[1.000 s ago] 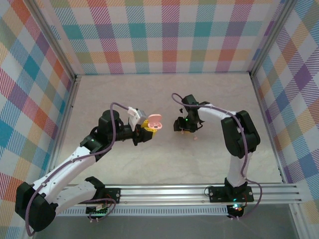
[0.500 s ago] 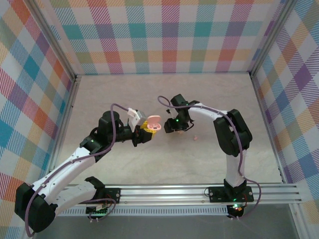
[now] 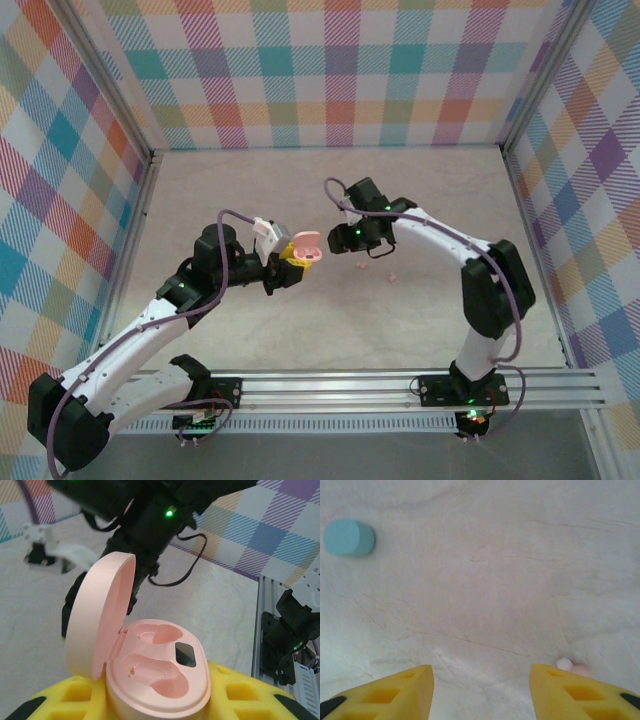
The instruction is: Insert wireless bluetooth earbuds into charging case
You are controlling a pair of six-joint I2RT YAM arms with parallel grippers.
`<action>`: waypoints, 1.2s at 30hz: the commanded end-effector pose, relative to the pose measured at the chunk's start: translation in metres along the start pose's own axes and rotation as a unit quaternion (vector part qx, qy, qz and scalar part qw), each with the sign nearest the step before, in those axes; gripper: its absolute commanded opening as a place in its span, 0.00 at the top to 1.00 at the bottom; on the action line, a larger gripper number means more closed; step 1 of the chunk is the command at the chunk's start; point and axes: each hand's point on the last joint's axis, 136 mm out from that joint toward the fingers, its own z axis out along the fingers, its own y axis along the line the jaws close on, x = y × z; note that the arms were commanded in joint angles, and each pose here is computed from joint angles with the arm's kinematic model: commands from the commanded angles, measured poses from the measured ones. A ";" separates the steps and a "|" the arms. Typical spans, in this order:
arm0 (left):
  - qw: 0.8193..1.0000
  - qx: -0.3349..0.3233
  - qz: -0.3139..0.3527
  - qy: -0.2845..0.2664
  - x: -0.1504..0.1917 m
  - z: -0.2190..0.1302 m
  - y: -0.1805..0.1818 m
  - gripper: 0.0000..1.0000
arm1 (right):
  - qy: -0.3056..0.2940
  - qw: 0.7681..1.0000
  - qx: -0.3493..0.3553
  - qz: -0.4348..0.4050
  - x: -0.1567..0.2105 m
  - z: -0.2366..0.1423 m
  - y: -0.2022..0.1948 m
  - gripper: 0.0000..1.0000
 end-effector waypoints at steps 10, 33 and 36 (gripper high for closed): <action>1.000 0.006 0.013 0.001 -0.001 -0.001 -0.001 0.82 | 0.017 0.949 0.063 0.309 0.054 0.023 -0.047 0.52; 1.000 0.012 0.029 -0.003 0.000 -0.011 -0.010 0.81 | 0.010 0.919 0.103 0.380 0.054 0.055 -0.070 0.58; 0.999 0.008 0.032 -0.005 0.000 -0.013 -0.010 0.80 | 0.014 0.922 0.104 0.373 0.052 0.059 -0.069 0.60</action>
